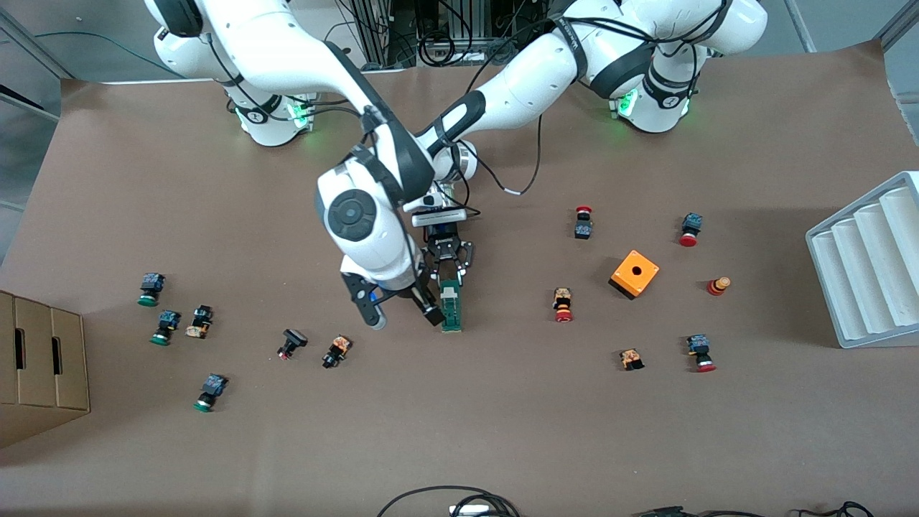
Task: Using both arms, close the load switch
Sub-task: 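Reach the right gripper to the switch while the left gripper waits, then grasp the green switch body with the right gripper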
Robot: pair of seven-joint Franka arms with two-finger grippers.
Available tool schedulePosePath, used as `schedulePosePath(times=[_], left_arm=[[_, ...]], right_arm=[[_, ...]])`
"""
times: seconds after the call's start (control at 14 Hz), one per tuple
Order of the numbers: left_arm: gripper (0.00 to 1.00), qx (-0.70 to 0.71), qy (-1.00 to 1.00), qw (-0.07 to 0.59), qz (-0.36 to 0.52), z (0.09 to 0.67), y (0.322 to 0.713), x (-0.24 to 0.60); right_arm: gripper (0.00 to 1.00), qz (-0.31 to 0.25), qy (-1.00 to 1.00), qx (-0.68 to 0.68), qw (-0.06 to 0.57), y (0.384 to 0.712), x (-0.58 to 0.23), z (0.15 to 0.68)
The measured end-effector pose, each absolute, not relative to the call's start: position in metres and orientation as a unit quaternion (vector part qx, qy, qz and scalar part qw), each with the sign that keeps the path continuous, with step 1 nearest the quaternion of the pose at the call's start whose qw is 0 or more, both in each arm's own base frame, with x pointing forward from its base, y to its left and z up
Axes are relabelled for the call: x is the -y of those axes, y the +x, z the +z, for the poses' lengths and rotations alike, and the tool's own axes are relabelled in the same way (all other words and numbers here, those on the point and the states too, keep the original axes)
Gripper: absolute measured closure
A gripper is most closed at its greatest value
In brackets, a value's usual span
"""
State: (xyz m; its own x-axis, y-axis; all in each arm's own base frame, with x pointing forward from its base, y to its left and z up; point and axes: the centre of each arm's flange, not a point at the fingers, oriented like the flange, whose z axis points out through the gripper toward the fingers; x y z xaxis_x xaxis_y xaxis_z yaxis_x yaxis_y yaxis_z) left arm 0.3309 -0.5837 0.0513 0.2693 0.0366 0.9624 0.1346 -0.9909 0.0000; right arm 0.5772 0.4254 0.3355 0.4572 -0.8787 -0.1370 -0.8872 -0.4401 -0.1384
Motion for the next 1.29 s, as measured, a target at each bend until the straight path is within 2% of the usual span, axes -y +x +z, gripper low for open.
schedulePosePath(times=[0.21, 0.29, 0.57, 0.71, 0.93, 1.0, 1.29], left_arm=[[0.50, 0.054, -0.796, 0.041, -0.602, 0.051, 0.331, 0.584], [0.50, 0.054, -0.796, 0.041, -0.602, 0.051, 0.331, 0.584], [0.50, 0.054, -0.796, 0.041, -0.602, 0.051, 0.331, 0.584], [0.50, 0.054, -0.796, 0.041, -0.602, 0.051, 0.331, 0.584], [0.49, 0.054, -0.796, 0.041, -0.602, 0.051, 0.331, 0.584], [0.48, 0.054, -0.796, 0.041, -0.602, 0.051, 0.331, 0.584], [0.48, 0.054, -0.796, 0.041, -0.602, 0.051, 0.331, 0.584]], right_arm=[[0.08, 0.019, -0.835, -0.541, 0.094, 0.562, -0.437, 0.308], [0.14, 0.018, -0.834, -0.544, 0.093, 0.557, -0.439, 0.300], [0.18, 0.013, -0.829, -0.550, 0.100, 0.537, -0.444, 0.272], [0.26, 0.010, -0.826, -0.554, 0.104, 0.528, -0.445, 0.258], [0.29, 0.009, -0.825, -0.556, 0.104, 0.520, -0.447, 0.248], [0.34, 0.009, -0.825, -0.556, 0.105, 0.517, -0.450, 0.247], [0.37, 0.002, -0.824, -0.556, 0.110, 0.502, -0.454, 0.233]])
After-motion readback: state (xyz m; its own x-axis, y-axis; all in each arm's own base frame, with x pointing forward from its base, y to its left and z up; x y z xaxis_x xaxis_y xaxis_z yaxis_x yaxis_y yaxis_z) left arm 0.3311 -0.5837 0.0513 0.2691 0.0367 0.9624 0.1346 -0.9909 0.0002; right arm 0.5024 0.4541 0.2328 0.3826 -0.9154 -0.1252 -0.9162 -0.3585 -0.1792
